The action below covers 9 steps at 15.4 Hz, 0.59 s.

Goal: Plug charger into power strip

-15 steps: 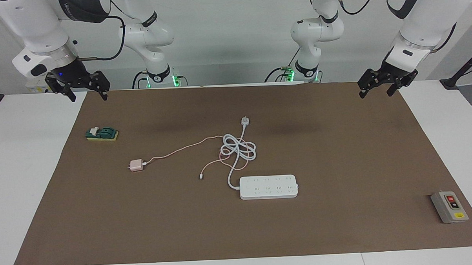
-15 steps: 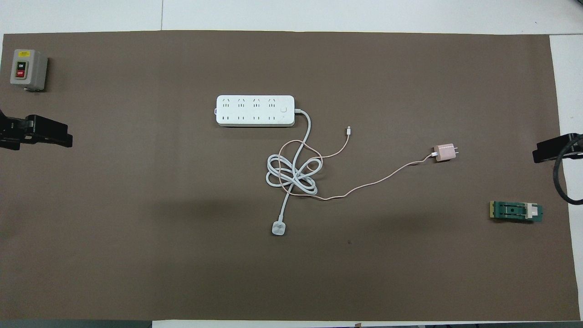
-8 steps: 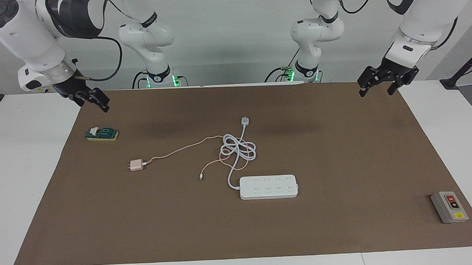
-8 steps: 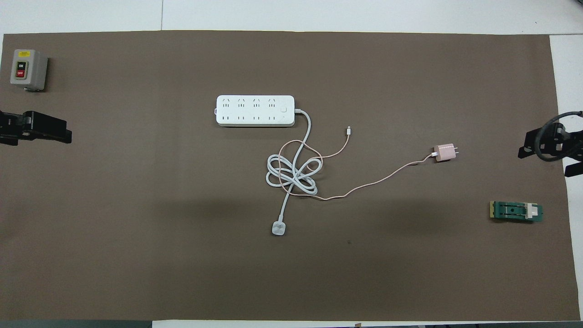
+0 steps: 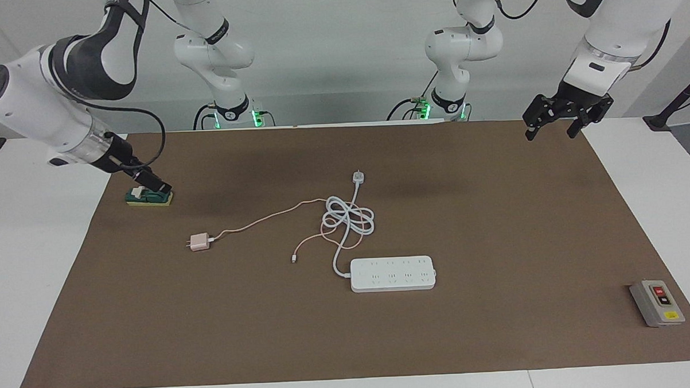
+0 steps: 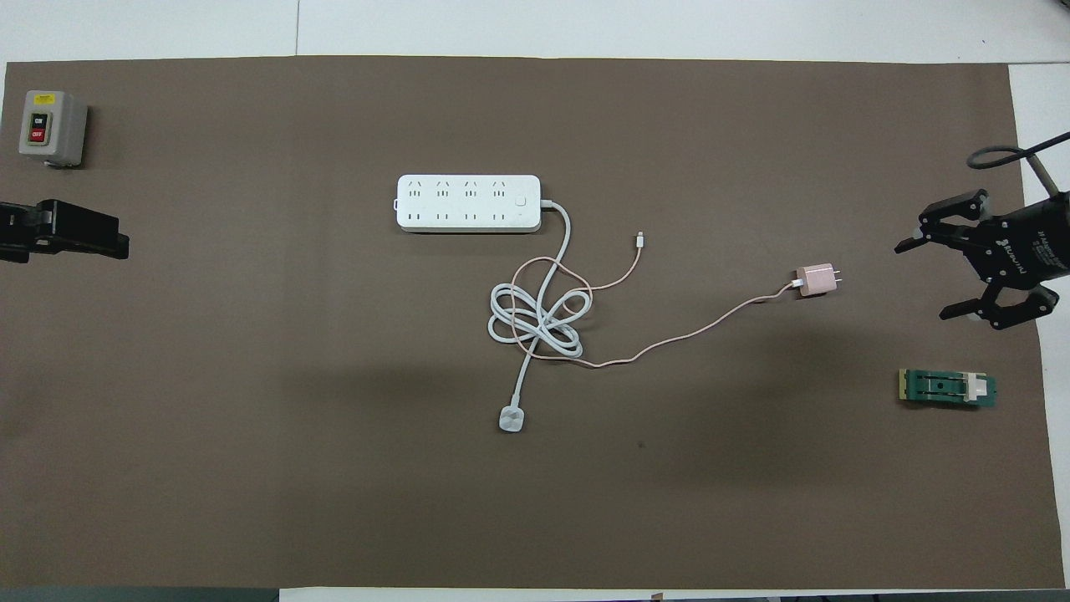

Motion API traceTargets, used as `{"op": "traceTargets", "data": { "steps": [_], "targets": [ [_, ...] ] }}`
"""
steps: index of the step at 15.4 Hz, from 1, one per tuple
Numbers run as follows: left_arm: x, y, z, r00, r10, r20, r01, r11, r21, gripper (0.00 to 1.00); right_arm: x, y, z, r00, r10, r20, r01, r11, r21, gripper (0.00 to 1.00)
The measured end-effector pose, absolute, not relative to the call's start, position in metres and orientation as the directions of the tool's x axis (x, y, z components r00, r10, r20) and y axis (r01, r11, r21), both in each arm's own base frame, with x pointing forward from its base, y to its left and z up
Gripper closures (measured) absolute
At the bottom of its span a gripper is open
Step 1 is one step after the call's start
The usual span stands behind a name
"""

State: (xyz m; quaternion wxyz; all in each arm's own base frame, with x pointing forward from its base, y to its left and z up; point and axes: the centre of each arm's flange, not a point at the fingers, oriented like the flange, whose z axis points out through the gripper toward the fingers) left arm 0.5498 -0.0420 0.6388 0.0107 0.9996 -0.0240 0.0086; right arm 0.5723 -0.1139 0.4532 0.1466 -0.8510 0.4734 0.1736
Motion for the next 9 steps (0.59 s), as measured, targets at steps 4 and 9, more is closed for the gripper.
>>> {"op": "traceTargets", "data": {
  "steps": [4,9],
  "targets": [
    [0.549,-0.051,0.649,0.997,-0.064,0.037,-0.065,-0.998,0.026,0.00,0.581,-0.115,0.423,0.366,-0.786,-0.499,-0.917,-0.396,-0.049,0.00],
    [0.550,-0.088,0.639,0.991,-0.133,0.017,-0.133,-0.991,0.011,0.00,0.586,-0.130,0.363,0.249,-0.760,-0.600,-0.951,-0.309,-0.002,0.00]
  ]
}}
